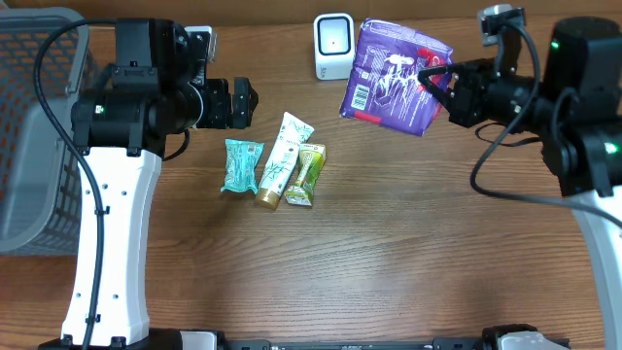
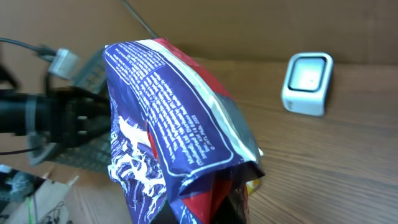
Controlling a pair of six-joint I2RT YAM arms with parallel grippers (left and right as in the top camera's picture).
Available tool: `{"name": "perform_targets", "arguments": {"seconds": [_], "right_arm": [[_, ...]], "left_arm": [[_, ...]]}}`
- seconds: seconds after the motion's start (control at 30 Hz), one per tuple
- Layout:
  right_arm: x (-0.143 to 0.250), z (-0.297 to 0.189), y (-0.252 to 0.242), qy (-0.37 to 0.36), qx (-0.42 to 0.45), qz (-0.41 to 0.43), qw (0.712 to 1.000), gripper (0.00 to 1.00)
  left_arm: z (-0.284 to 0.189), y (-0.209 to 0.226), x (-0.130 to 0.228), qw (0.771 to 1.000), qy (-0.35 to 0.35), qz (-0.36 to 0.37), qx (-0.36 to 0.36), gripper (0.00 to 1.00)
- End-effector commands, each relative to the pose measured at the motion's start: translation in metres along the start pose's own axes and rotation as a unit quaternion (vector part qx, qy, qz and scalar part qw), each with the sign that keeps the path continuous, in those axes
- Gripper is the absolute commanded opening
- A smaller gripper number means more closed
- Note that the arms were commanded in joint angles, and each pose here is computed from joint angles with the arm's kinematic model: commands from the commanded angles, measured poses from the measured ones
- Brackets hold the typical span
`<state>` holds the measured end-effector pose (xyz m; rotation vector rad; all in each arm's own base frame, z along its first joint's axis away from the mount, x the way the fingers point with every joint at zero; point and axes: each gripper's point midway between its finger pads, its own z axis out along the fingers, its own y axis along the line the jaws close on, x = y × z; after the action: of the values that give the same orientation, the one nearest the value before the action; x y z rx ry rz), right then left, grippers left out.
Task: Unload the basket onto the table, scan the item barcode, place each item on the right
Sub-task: 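Lift the purple pad pack with the right gripper toward the scanner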
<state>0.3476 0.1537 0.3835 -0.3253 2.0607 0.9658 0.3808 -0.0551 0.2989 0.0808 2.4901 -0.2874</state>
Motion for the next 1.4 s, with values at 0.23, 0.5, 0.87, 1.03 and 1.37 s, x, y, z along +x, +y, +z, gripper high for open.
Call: {"name": "perform_targets", "arguments": {"seconds": [0.23, 0.5, 0.87, 1.03, 1.37], "right_arm": [[-0.019, 0.043, -0.058, -0.047, 0.264, -0.065, 0.961, 0.04], [-0.066, 0.111, -0.094, -0.104, 0.411, -0.278, 0.862, 0.04], [-0.063, 0.206, -0.107, -0.073, 0.429, -0.525, 0.731, 0.04], [-0.047, 0.248, -0.116, -0.067, 0.455, -0.613, 0.642, 0.04], [-0.010, 0.287, -0.143, -0.025, 0.453, -0.673, 0.584, 0.04]], "left_arm": [[-0.001, -0.003, -0.003, 1.000, -0.004, -0.007, 0.006, 1.00], [-0.001, -0.003, -0.003, 1.000, -0.004, -0.007, 0.006, 1.00], [-0.001, -0.003, -0.003, 1.000, -0.004, -0.007, 0.006, 1.00], [-0.001, -0.003, -0.003, 1.000, -0.004, -0.007, 0.006, 1.00], [-0.001, -0.003, -0.003, 1.000, -0.004, -0.007, 0.006, 1.00]]}}
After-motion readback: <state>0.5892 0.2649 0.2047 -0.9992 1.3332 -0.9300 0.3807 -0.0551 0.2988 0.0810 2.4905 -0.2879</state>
